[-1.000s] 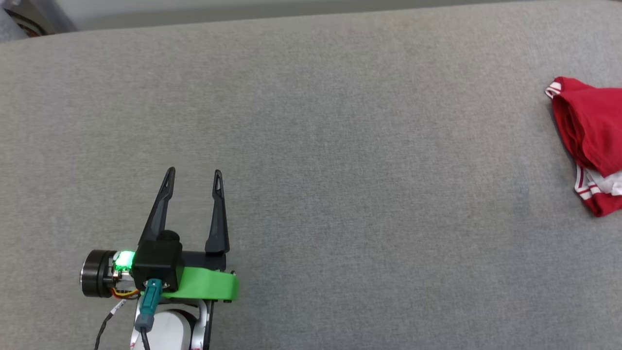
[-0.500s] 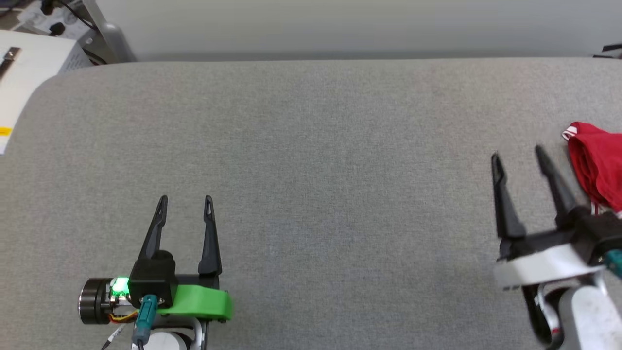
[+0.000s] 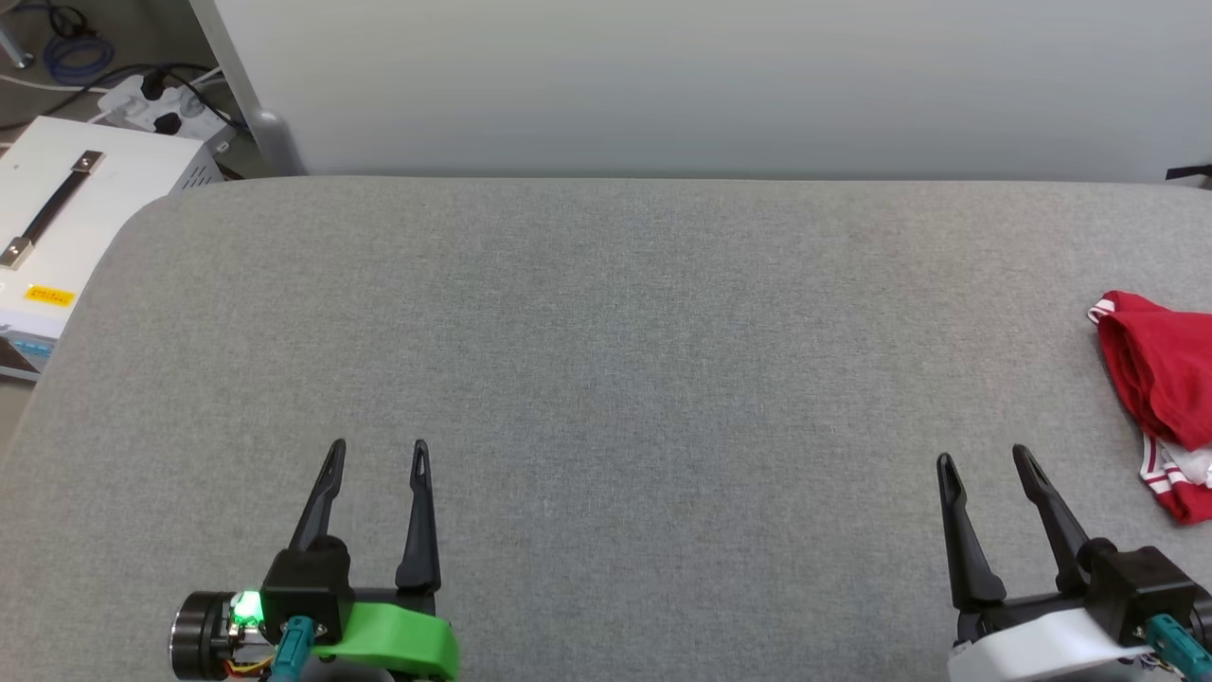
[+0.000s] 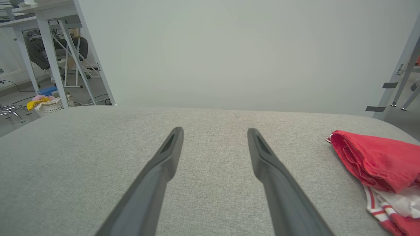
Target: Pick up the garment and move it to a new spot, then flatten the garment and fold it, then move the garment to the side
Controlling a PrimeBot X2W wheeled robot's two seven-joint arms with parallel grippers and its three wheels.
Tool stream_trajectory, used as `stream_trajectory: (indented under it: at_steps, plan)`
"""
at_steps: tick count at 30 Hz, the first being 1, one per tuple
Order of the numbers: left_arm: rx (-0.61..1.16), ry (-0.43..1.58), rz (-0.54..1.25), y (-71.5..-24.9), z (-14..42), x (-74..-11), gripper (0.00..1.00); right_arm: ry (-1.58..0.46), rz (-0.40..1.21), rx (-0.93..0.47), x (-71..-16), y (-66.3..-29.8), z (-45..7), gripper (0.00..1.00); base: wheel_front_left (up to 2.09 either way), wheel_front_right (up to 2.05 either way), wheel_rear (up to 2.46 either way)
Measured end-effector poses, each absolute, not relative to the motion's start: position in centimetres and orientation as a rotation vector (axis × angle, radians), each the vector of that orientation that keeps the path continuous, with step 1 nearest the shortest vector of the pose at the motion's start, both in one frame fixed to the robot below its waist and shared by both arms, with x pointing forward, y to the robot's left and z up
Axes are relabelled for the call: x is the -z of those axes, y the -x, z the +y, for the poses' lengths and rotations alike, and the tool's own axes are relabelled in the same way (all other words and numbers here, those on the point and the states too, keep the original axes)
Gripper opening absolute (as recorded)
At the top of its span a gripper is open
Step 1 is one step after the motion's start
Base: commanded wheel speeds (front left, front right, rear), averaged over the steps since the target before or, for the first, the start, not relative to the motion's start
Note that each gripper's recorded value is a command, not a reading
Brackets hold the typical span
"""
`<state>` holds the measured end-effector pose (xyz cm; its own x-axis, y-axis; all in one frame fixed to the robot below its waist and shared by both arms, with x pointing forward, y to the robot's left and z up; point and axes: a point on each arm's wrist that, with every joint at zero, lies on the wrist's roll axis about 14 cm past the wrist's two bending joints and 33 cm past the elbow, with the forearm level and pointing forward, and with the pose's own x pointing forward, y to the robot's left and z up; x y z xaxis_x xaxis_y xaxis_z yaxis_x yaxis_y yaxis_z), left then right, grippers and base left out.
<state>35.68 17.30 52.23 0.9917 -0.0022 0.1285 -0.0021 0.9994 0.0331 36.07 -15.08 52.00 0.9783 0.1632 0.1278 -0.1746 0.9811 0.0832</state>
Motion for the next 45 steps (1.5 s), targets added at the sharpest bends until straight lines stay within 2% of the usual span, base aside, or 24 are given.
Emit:
stream_trajectory:
  at_steps: [15,16,45]
  plan:
    - [0.011,-0.015,-0.100,-34.8,17.1,-51.3,1.00,-0.087,-0.118,-0.157,-51.9,-35.0,-15.2,1.00,0.00,0.00,0.00]
    - [0.010,-0.015,-0.098,-34.8,17.1,-51.3,0.00,-0.086,-0.118,-0.157,-51.9,-35.0,-15.2,0.00,0.00,0.00,0.00]
    - [0.005,-0.019,-0.061,-35.1,17.3,-51.0,0.00,-0.062,-0.083,-0.155,-51.7,-35.2,-15.3,0.00,0.00,0.00,0.00]
